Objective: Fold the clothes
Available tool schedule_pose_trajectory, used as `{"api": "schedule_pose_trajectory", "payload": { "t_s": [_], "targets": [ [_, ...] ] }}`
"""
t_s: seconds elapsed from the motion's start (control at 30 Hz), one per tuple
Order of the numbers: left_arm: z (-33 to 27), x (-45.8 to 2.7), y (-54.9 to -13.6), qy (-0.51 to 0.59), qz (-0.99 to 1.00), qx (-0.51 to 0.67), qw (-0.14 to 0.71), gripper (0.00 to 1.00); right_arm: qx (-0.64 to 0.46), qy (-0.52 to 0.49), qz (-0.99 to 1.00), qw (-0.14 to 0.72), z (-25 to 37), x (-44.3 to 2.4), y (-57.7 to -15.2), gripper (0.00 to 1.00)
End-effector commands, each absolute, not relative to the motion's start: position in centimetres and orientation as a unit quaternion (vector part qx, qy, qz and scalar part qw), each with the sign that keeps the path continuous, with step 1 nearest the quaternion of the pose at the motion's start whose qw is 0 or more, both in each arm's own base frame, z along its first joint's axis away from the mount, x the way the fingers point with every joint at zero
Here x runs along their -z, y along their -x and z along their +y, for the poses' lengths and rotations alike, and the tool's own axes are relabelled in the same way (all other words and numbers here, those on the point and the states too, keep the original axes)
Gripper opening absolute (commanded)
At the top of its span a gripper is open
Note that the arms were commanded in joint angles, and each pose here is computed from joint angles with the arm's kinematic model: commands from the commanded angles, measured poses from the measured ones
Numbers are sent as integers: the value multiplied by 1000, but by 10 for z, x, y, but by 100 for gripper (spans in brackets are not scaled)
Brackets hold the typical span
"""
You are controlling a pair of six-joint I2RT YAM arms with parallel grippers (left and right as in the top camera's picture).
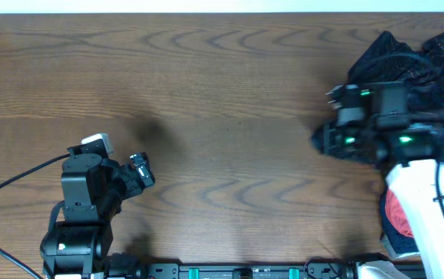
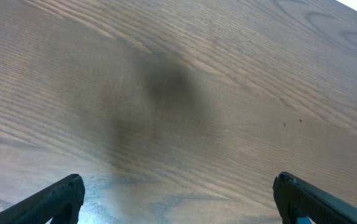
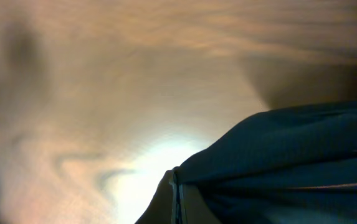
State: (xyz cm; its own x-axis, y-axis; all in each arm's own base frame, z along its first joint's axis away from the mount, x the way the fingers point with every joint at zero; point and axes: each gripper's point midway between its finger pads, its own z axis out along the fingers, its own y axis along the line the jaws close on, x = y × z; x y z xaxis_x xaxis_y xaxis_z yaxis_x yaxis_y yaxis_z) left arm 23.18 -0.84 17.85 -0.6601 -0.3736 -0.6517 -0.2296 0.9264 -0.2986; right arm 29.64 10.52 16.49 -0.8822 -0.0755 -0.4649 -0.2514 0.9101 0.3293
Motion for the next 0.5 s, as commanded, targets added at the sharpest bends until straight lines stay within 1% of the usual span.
{"api": "schedule_pose_trajectory", "payload": {
  "t_s": [0.0,0.1,0.2,0.3,0.4,0.47],
  "targets": [
    [-6,-187,-235,171,901,94,388,98,-232,166,941,182,150,-149,-269,1],
    [-6,-188,-235,171,901,94,388,98,-239,215,934,153,179,-132,-251,1],
    [-6,-189,-236,170,900,95,391,98,-254,273,915,156,218,-122,-243,1],
    [-6,-189,-236,170,899,95,391,98,-280,316,885,194,265,-123,-248,1],
    [-6,-189,-236,170,900,95,391,98,-317,354,844,250,316,-134,-254,1],
    [-6,-189,-236,170,900,95,391,98,-341,377,815,278,347,-140,-250,1]
  ]
}}
